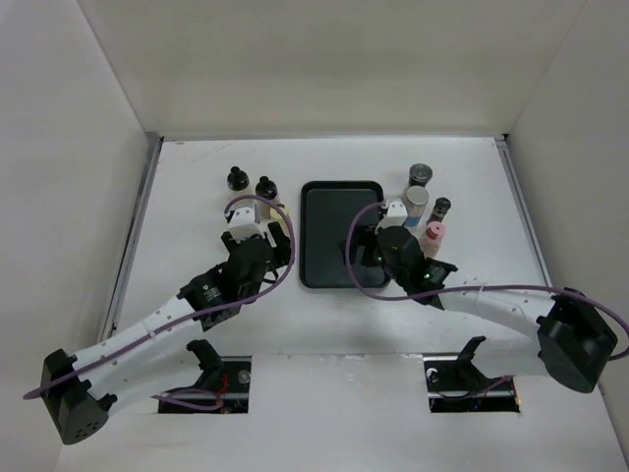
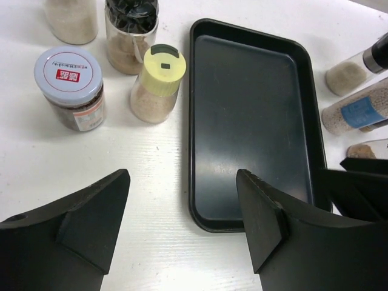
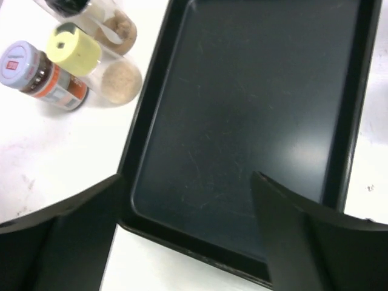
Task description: Organize the condiment bottles
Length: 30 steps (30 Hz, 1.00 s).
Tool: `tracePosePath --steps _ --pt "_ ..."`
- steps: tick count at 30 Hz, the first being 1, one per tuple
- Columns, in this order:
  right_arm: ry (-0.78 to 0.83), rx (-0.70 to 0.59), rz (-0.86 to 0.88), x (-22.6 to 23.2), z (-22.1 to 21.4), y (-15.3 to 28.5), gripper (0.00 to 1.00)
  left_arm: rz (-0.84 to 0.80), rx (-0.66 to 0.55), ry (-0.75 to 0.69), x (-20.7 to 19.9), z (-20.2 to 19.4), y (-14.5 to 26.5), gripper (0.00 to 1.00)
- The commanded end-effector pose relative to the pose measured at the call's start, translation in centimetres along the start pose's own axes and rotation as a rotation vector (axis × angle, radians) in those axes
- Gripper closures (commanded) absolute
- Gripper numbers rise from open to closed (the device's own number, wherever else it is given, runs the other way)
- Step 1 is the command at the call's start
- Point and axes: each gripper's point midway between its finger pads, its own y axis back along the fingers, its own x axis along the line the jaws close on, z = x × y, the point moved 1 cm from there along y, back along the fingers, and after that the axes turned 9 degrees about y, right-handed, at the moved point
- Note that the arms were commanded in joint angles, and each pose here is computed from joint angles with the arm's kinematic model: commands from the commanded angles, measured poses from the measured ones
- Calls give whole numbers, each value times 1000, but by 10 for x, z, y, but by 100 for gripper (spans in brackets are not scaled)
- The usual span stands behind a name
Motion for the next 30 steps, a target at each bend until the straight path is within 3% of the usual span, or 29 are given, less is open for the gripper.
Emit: tracePosePath --steps 1,3,5,9,12,15,19,21,30 --pt "-39 -118 56 6 24 10 7 -12 -51 50 -5 21 4 30" --pt "-47 -135 70 6 27 13 12 -4 -80 66 -2 31 6 30" --pt "-53 -144 80 7 28 14 29 18 -103 71 3 42 6 29" --pt "-49 -138 83 9 26 11 76 98 -170 71 19 70 9 24" --pt "-45 -129 79 8 22 9 87 196 -218 86 40 91 6 17" --pt "-45 -124 66 3 20 7 80 265 -226 98 55 104 0 15" --pt "-61 -139 63 -1 22 6 44 319 -193 101 71 105 -23 14" --pt "-57 -127 70 1 18 4 35 327 -154 101 75 99 -40 14" --pt "-49 -106 59 -2 11 -2 22 331 -30 76 79 61 -108 15"
